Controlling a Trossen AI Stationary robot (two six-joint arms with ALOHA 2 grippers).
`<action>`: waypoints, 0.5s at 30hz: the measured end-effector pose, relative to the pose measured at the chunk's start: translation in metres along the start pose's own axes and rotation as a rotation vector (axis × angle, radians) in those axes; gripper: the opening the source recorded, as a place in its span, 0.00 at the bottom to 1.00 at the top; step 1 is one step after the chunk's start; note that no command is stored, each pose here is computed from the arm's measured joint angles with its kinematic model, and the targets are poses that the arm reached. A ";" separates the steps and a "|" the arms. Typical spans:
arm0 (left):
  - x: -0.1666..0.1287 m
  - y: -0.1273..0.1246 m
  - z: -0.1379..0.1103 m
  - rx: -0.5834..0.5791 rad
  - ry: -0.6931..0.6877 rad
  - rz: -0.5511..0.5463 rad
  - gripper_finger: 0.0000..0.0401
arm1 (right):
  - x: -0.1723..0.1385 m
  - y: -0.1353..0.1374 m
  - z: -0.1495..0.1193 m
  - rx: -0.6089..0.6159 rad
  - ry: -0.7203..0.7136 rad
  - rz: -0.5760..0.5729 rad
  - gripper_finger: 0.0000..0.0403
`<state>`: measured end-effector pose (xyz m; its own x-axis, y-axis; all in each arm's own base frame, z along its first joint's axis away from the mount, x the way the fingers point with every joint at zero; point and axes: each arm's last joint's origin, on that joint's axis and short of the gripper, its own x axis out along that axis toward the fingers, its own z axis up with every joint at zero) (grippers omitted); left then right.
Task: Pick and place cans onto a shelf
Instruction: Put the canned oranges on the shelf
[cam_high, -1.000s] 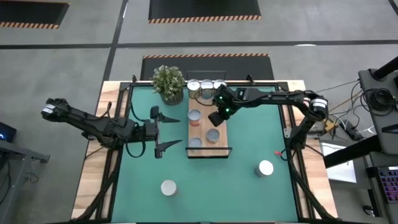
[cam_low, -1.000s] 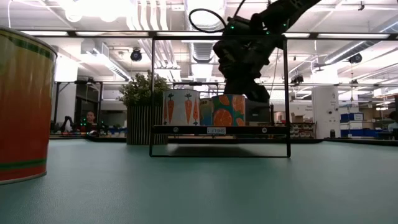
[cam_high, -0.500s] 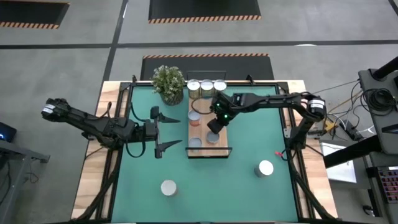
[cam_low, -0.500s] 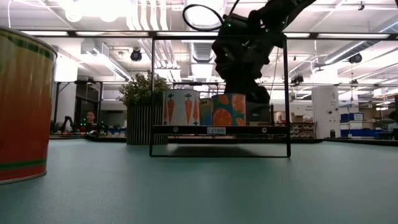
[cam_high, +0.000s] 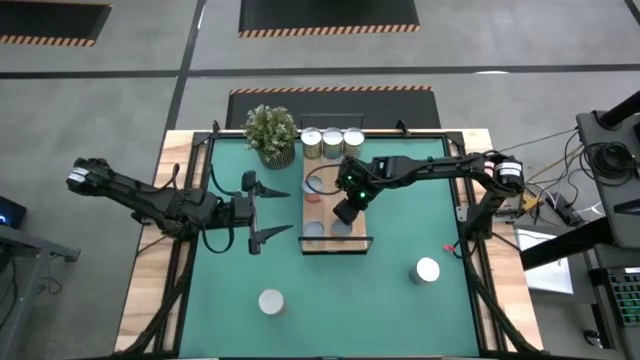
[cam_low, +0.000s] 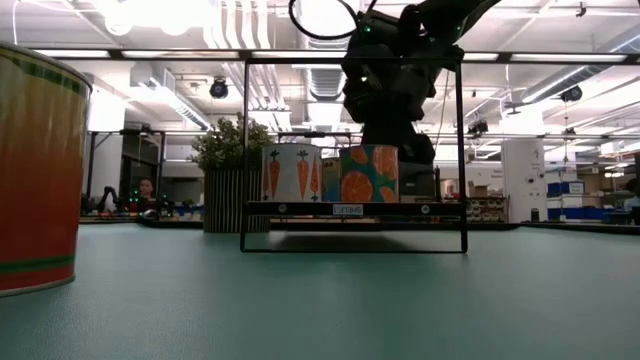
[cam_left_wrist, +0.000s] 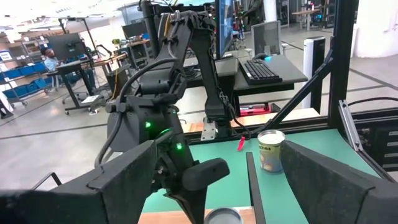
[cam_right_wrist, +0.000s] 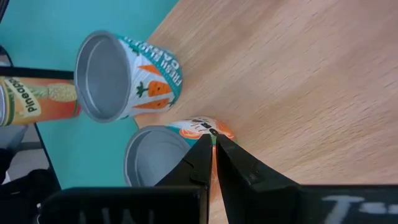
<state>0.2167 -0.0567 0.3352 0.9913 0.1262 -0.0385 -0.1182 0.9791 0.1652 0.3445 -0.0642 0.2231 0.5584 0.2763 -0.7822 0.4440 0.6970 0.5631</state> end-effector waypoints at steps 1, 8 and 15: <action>0.000 0.000 0.000 0.000 0.000 0.000 0.80 | 0.000 0.001 -0.001 -0.003 0.002 0.001 0.03; 0.000 0.000 0.000 -0.004 0.000 -0.001 0.80 | 0.002 0.005 -0.003 -0.014 0.009 0.006 0.03; 0.000 0.000 0.000 -0.004 0.001 -0.001 0.80 | 0.003 0.007 -0.005 -0.020 0.013 0.008 0.03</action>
<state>0.2167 -0.0567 0.3351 0.9914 0.1251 -0.0392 -0.1172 0.9800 0.1611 0.3457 -0.0556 0.2236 0.5525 0.2901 -0.7814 0.4259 0.7076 0.5638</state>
